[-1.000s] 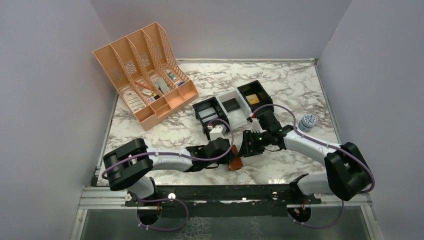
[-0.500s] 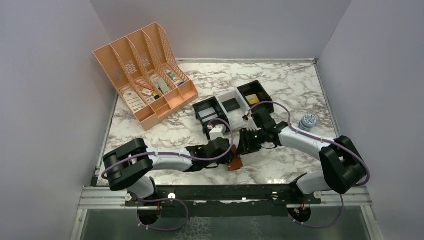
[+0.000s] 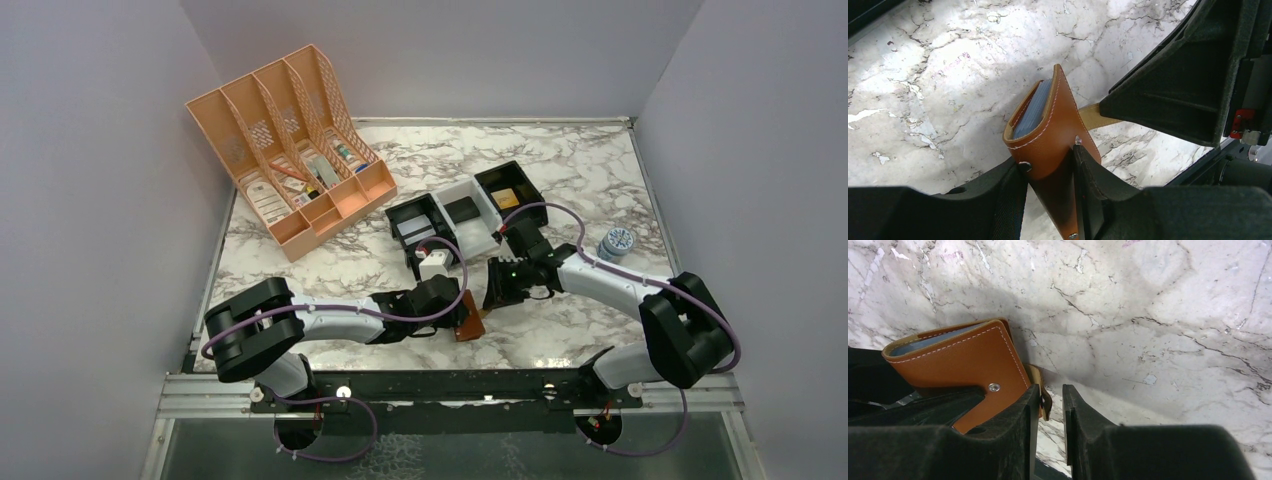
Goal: Take the credit cards out of the card holder
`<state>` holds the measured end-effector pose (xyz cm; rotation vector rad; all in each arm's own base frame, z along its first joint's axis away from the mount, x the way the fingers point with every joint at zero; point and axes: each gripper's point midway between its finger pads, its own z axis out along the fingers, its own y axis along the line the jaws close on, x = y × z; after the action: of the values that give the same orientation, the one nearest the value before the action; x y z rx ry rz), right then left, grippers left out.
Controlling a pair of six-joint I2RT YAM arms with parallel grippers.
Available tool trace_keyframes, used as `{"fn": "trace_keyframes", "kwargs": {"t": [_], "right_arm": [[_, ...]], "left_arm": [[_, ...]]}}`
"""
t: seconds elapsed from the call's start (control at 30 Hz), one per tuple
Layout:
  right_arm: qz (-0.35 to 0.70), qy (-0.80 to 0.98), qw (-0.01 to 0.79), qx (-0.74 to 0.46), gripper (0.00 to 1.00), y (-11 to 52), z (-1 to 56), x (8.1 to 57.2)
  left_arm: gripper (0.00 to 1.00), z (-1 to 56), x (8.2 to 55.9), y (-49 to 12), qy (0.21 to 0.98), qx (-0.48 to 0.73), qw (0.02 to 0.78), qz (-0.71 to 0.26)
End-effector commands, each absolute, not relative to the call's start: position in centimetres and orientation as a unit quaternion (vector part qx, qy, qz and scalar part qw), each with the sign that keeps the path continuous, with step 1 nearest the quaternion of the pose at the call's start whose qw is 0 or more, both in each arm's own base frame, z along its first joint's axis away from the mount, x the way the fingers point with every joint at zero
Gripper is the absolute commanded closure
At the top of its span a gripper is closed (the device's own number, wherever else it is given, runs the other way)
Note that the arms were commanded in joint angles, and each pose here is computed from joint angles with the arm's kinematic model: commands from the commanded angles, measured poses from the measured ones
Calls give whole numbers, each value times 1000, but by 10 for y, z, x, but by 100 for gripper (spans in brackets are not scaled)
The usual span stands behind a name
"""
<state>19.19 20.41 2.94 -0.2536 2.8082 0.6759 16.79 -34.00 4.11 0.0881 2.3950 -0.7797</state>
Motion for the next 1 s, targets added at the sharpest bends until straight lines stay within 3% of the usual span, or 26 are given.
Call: {"fn": "trace_keyframes", "kwargs": {"t": [0.0, 0.2, 0.3, 0.43, 0.63, 0.8, 0.97], "right_arm": [[252, 954, 129, -102, 78, 216, 35, 198], [306, 939, 96, -127, 83, 228, 31, 180], [304, 939, 104, -121, 98, 227, 33, 182], [286, 942, 148, -101, 99, 223, 48, 197], [304, 929, 183, -103, 99, 229, 77, 206], [355, 906, 193, -123, 99, 242, 102, 200], [405, 882, 188, -147, 99, 257, 123, 195]], "left_arm": [[63, 33, 165, -326, 915, 55, 301, -262], [63, 31, 165, -325, 916, 54, 301, -259], [60, 31, 167, -324, 916, 52, 305, -255], [35, 33, 174, -314, 919, 39, 320, -228], [13, 47, 181, -289, 916, 13, 350, -196], [5, 61, 184, -264, 909, -13, 376, -179], [3, 77, 181, -264, 897, -14, 385, -216]]}}
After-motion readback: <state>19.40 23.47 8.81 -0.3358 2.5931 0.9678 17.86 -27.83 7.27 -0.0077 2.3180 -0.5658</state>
